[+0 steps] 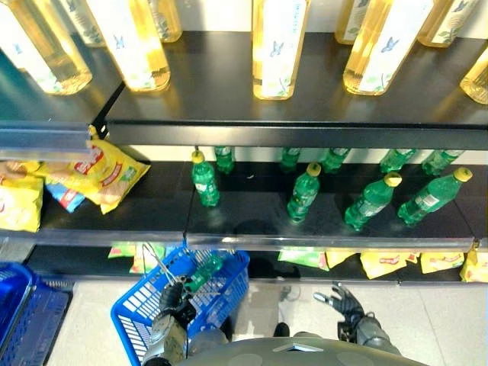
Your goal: Pick up the snacks into the basket
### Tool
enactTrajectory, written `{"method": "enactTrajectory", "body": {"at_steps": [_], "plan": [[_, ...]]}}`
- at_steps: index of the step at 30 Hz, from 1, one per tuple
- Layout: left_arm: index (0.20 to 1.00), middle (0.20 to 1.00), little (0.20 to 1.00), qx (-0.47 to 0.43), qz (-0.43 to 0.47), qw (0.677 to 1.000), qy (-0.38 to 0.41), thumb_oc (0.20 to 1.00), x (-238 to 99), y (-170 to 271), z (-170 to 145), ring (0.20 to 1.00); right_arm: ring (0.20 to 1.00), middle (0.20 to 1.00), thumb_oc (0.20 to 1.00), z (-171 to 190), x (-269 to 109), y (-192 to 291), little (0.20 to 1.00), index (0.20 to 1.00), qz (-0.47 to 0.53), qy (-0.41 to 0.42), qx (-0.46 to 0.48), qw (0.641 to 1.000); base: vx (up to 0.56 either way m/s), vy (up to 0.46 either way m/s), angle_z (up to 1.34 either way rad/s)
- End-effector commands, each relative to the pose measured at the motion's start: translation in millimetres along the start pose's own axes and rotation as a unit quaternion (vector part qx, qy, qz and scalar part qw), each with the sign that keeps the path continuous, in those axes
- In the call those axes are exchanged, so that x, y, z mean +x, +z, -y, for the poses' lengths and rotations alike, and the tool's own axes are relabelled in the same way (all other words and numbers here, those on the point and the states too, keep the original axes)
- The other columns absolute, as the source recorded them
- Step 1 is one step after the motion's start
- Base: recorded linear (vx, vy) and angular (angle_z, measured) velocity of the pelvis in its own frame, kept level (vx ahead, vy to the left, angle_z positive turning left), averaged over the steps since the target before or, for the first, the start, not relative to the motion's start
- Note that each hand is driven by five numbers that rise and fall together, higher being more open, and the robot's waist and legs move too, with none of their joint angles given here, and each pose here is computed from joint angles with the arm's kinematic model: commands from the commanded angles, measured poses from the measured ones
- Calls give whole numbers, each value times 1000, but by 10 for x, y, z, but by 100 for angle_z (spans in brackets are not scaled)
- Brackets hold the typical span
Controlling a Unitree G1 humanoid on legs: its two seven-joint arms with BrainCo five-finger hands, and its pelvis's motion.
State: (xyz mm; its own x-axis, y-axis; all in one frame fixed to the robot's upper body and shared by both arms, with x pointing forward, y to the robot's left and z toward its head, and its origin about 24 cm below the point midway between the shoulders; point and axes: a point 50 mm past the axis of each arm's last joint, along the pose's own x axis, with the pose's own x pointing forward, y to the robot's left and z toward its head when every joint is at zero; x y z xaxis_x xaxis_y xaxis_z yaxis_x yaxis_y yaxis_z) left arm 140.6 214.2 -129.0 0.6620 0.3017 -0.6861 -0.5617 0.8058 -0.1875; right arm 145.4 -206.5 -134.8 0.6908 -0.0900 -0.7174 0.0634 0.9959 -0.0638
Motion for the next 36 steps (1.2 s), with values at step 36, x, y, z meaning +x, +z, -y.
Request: {"method": "enactTrajectory", "body": {"at_steps": [36], "plan": [[200,200,200,43,131,988,-66,200,31,506,212,200,1000,1000,1000,-103,-69,-23,1000,1000,29,24,75,996,22,258,5]]}}
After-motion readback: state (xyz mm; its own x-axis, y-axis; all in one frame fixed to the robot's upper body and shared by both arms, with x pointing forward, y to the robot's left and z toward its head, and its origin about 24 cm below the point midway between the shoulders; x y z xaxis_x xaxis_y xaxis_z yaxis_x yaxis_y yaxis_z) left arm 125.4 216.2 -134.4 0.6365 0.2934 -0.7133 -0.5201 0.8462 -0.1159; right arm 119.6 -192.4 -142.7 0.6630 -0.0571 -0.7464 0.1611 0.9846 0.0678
